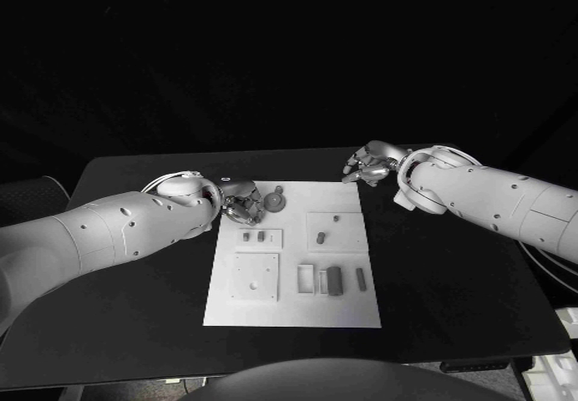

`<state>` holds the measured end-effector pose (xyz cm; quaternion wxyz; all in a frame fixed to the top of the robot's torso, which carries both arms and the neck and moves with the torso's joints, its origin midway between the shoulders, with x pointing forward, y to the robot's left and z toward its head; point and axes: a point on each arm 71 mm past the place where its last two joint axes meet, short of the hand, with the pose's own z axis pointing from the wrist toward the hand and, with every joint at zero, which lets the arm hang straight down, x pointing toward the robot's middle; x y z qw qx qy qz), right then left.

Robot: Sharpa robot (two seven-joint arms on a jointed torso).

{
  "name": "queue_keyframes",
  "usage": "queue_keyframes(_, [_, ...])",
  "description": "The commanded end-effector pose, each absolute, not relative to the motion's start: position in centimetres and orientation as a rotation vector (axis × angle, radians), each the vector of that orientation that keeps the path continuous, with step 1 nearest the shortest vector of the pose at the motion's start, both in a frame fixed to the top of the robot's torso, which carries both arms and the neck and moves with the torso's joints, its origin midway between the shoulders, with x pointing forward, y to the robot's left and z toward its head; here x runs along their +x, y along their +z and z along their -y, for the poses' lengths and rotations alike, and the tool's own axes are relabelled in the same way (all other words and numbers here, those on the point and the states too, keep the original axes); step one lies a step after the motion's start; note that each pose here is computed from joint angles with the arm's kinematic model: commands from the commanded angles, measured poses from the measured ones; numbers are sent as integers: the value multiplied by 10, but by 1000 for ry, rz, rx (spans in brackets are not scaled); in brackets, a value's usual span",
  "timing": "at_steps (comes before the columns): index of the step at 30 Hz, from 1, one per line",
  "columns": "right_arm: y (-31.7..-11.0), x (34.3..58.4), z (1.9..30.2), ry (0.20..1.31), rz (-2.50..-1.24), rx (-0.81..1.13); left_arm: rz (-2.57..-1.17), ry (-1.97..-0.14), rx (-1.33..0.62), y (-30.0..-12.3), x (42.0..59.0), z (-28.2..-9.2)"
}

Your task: Assemble the parts on the task board

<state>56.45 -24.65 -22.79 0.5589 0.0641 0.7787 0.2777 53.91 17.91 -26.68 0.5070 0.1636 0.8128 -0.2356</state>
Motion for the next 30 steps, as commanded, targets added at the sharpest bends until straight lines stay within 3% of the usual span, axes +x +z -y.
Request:
queue_keyframes(1, [-228, 564, 245, 666, -1846, 141, -1975, -563, 408, -269, 538, -179])
queue_keyframes(30, [-229, 564, 244, 667, -1846, 140, -2010, -545, 415, -280, 538, -178])
